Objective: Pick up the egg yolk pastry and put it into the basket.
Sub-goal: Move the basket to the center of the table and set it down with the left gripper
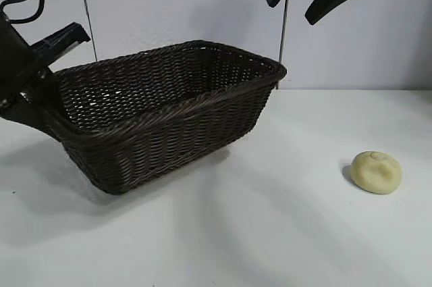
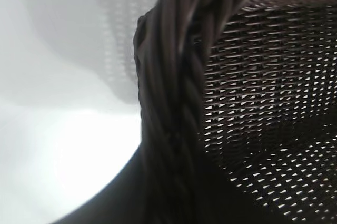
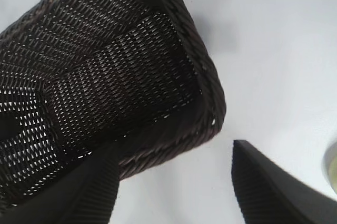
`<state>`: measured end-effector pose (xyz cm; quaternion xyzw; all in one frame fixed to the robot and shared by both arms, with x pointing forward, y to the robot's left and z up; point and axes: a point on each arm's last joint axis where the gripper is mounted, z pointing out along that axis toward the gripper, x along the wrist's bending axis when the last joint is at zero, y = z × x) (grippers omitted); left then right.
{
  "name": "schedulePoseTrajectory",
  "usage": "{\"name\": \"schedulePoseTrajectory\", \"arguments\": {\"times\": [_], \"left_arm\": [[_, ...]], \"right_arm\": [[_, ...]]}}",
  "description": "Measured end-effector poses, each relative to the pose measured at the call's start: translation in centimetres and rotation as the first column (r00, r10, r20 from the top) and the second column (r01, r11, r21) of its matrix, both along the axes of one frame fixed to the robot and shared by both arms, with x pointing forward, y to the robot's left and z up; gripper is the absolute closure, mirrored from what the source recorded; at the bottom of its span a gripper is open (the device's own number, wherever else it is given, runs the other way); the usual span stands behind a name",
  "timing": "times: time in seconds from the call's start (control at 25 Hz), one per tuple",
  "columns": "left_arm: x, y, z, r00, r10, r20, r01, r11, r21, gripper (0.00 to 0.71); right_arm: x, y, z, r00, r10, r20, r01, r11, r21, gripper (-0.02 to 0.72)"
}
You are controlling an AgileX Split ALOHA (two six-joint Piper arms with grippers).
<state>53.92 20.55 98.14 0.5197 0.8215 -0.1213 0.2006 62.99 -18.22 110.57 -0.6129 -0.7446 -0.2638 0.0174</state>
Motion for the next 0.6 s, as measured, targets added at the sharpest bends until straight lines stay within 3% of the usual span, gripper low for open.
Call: {"name": "schedulePoseTrajectory", "arguments": {"times": [0.24, 0.6], "left_arm": [[1.3, -0.6, 0.6, 0.985, -0.171, 0.005, 0.171, 0.985, 0.007, 0.611], [5.4, -1.9, 0.7, 0.921, -0.390, 0.009, 0.390, 0.921, 0.001, 0.611]], "right_arm": [[0.0, 0.0, 0.0, 1.000, 0.000, 0.000, 0.000, 1.000, 0.000, 0.250], [0.0, 0.0, 0.0, 1.000, 0.001, -0.002, -0.001, 1.000, 0.000, 0.250]]}}
